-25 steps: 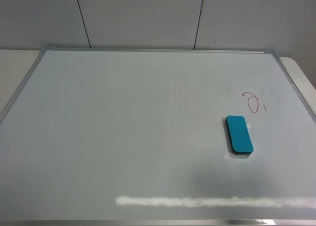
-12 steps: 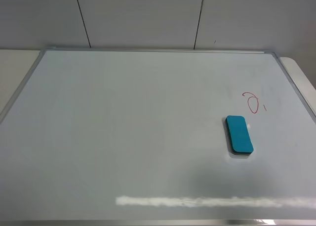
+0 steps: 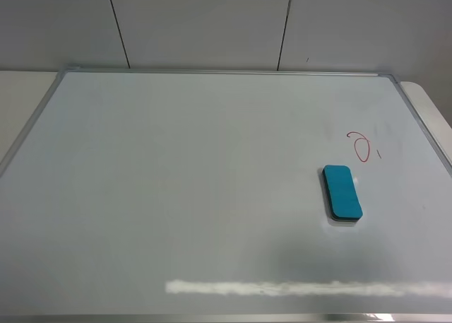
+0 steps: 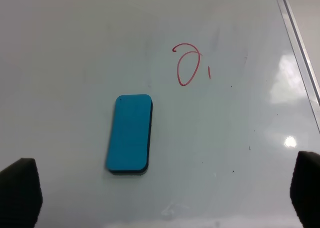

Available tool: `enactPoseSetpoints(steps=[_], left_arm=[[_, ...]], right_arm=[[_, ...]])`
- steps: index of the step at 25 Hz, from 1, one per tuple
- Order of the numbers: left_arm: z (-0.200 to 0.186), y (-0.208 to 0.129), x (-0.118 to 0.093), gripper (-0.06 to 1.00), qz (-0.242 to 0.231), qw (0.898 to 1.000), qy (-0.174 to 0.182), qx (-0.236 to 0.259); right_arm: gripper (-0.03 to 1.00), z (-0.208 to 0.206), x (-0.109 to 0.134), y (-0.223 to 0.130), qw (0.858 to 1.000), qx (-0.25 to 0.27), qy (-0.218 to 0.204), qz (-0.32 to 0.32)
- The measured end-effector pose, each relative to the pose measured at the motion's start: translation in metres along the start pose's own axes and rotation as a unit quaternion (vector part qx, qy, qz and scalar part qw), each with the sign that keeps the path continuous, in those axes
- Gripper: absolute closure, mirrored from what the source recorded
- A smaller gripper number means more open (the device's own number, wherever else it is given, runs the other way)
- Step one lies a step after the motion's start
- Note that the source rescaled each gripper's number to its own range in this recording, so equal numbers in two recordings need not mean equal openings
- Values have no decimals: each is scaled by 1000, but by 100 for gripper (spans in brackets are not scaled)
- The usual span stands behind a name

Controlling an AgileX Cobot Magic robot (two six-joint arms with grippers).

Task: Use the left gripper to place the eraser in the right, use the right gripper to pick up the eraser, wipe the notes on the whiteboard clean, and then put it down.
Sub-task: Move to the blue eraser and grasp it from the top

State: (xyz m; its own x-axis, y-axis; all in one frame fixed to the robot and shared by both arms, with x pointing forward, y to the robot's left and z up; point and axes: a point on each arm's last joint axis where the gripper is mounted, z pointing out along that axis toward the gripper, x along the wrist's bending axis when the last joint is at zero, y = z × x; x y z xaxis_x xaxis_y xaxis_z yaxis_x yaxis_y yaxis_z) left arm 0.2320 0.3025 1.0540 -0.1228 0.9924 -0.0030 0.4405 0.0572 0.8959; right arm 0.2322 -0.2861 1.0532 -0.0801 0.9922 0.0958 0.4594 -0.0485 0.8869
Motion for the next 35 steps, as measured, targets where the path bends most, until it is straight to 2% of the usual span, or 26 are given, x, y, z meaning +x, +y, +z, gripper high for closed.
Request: enactPoseSetpoints(steps=[14,20,26,32,35], left_arm=[[0,0,0,-5,0,1000,0,-2],[0,0,0,-5,0,1000,0,-2],[0,0,0,-5,0,1000,0,-2],[0,0,0,-5,0,1000,0,-2],[0,0,0,-5,0,1000,0,-2]], right_arm=[[-3,0,0,0,1000,0,0,1],[-3,2,-4,3,999,1,-20,47],[-3,21,-6,36,992,53,-32,106],[-3,57,-9,83,981,140,-46,128],[-3,91,-13,101,969,198,-54,136]])
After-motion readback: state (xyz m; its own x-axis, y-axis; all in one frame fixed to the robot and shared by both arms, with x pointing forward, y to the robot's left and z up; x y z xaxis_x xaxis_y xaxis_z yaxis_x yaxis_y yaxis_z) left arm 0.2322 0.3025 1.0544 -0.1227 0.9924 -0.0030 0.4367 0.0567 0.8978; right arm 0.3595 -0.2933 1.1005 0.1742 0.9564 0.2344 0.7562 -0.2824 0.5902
